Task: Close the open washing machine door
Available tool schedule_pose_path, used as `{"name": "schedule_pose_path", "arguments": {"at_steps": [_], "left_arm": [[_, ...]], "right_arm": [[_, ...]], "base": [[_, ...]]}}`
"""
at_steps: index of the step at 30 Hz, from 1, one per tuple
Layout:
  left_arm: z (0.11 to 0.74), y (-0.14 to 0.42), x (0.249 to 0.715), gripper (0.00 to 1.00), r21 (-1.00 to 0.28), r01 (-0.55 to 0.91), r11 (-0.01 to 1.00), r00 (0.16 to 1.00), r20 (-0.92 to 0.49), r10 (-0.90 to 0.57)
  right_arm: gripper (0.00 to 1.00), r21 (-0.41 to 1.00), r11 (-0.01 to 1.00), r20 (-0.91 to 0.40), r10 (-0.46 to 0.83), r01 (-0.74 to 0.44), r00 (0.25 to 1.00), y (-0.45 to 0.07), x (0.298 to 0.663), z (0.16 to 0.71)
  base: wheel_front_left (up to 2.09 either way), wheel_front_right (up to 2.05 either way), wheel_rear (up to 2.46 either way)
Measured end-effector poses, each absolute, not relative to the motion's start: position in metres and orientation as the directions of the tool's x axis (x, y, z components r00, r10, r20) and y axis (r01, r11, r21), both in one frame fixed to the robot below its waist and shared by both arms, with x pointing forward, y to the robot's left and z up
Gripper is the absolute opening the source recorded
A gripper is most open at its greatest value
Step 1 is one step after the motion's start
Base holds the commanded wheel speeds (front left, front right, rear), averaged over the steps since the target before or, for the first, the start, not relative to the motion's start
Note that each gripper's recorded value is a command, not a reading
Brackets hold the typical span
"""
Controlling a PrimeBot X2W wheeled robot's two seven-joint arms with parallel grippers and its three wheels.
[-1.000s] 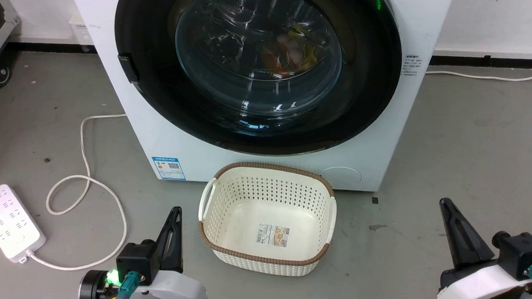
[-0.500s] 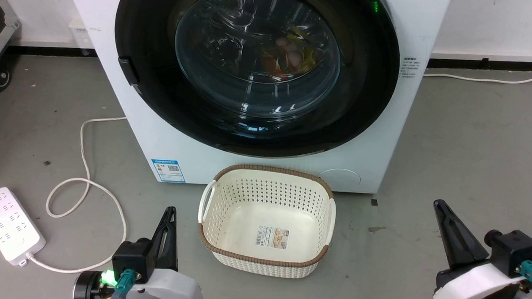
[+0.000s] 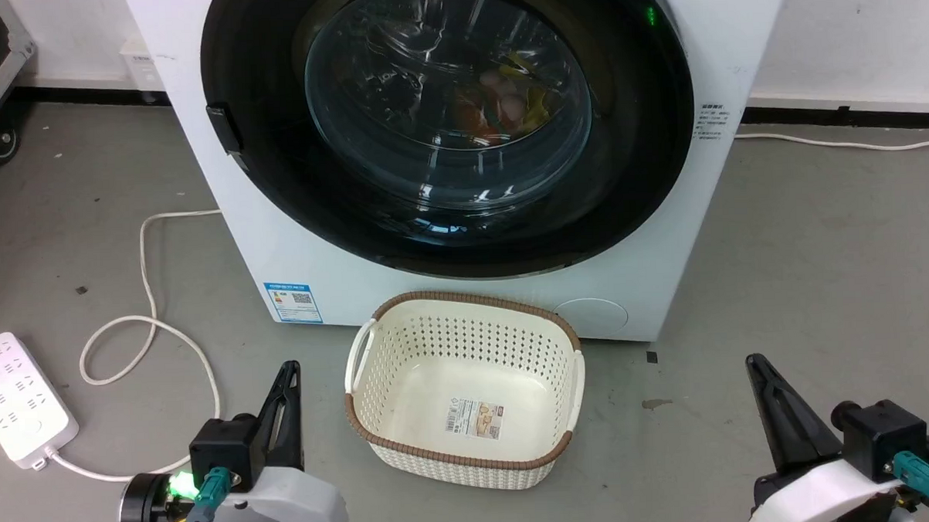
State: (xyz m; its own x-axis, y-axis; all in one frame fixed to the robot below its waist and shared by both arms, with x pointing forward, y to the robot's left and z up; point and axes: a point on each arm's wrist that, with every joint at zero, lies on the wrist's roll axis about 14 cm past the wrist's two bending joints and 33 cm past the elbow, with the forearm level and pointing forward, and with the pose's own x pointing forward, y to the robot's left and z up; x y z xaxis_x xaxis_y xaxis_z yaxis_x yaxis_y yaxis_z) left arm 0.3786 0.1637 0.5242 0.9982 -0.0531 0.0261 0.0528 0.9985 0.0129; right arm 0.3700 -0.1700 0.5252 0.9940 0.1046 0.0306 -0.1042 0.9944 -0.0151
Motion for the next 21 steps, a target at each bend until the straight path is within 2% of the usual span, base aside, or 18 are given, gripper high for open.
{"name": "schedule_pose_path", "arguments": {"at_steps": [21], "left_arm": [[0.5288,0.1712,0.3766,0.0,0.031,0.025,0.999,1.0,0.016,-0.026]], "right_arm": [[0.0,-0.036,0.992,0.006,0.12,-0.12,0.993,-0.1647,0.3698,0.5254]], "base": [[0.0,0.0,0.0]]}}
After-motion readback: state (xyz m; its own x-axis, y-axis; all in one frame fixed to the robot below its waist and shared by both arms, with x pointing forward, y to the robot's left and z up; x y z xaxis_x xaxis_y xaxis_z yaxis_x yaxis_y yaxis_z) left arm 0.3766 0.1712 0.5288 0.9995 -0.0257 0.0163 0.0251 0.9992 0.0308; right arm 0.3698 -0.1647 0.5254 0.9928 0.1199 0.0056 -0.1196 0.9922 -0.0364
